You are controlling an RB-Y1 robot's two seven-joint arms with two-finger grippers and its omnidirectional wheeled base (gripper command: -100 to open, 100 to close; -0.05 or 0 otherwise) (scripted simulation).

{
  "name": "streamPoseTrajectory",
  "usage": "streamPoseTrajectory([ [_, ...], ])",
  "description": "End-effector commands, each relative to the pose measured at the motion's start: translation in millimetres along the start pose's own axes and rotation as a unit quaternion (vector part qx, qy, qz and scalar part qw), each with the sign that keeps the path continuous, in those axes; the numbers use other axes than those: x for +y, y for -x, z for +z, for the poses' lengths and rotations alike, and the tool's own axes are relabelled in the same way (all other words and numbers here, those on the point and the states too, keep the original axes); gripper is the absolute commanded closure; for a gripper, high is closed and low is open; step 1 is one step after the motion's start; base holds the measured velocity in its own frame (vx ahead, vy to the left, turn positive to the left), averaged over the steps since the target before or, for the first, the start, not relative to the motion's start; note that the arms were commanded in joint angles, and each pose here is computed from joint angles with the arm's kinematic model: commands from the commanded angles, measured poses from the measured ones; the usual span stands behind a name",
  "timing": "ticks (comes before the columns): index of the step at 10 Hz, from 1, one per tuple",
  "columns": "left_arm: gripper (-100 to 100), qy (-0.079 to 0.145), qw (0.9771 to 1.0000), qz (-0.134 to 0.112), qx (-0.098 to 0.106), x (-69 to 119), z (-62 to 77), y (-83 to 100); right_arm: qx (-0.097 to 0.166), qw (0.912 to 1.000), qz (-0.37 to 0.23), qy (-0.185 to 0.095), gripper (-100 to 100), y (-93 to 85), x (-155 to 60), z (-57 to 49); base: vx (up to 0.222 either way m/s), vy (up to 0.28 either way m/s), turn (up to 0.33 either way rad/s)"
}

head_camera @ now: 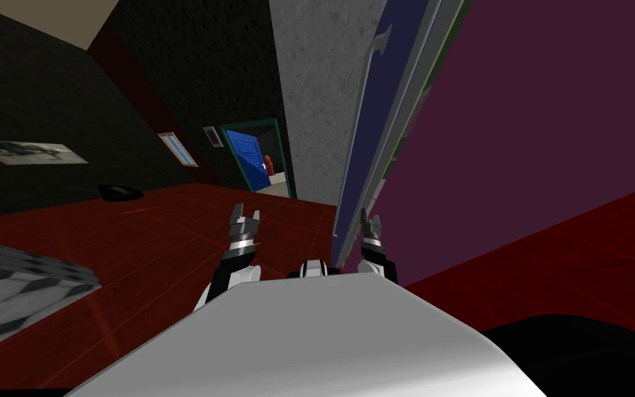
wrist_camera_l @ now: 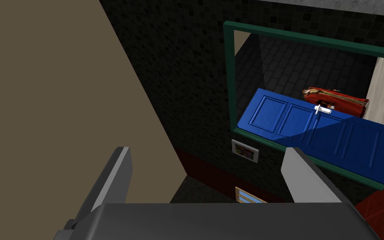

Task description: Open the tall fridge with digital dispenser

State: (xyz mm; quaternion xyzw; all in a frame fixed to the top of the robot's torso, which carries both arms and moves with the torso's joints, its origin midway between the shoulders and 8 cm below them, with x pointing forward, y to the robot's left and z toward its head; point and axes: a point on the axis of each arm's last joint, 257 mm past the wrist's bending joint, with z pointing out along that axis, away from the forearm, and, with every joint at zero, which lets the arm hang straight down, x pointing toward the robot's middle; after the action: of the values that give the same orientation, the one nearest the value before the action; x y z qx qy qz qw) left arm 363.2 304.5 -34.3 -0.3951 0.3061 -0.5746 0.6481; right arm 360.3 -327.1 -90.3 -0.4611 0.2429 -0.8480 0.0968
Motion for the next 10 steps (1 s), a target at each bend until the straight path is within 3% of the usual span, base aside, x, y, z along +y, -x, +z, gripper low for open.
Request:
streamPoseTrajectory([
  [1, 0, 0.000, 1.0000, 0.000, 0.000, 0.0, 0.0, 0.0, -0.023, 0.9986, 0.044, 0.017, -100, 18.4, 7, -6.5, -0.017, -0.009, 0.091],
  [2, 0, 0.000, 1.0000, 0.000, 0.000, 0.0, 0.0, 0.0, -0.024, 0.9965, 0.074, 0.030, -100, 23.0, 13, -8.9, -0.008, -0.005, 0.147],
  [8, 0, 0.000, 1.0000, 0.000, 0.000, 0.0, 0.0, 0.0, -0.024, 0.9932, 0.105, 0.044, -100, 27.4, 18, -11.4, -0.007, -0.002, 0.046],
  [10, 0, 0.000, 1.0000, 0.000, 0.000, 0.0, 0.0, 0.0, -0.021, 0.9845, 0.158, 0.072, -100, 35.5, 28, -16.6, -0.016, -0.014, 0.164],
])
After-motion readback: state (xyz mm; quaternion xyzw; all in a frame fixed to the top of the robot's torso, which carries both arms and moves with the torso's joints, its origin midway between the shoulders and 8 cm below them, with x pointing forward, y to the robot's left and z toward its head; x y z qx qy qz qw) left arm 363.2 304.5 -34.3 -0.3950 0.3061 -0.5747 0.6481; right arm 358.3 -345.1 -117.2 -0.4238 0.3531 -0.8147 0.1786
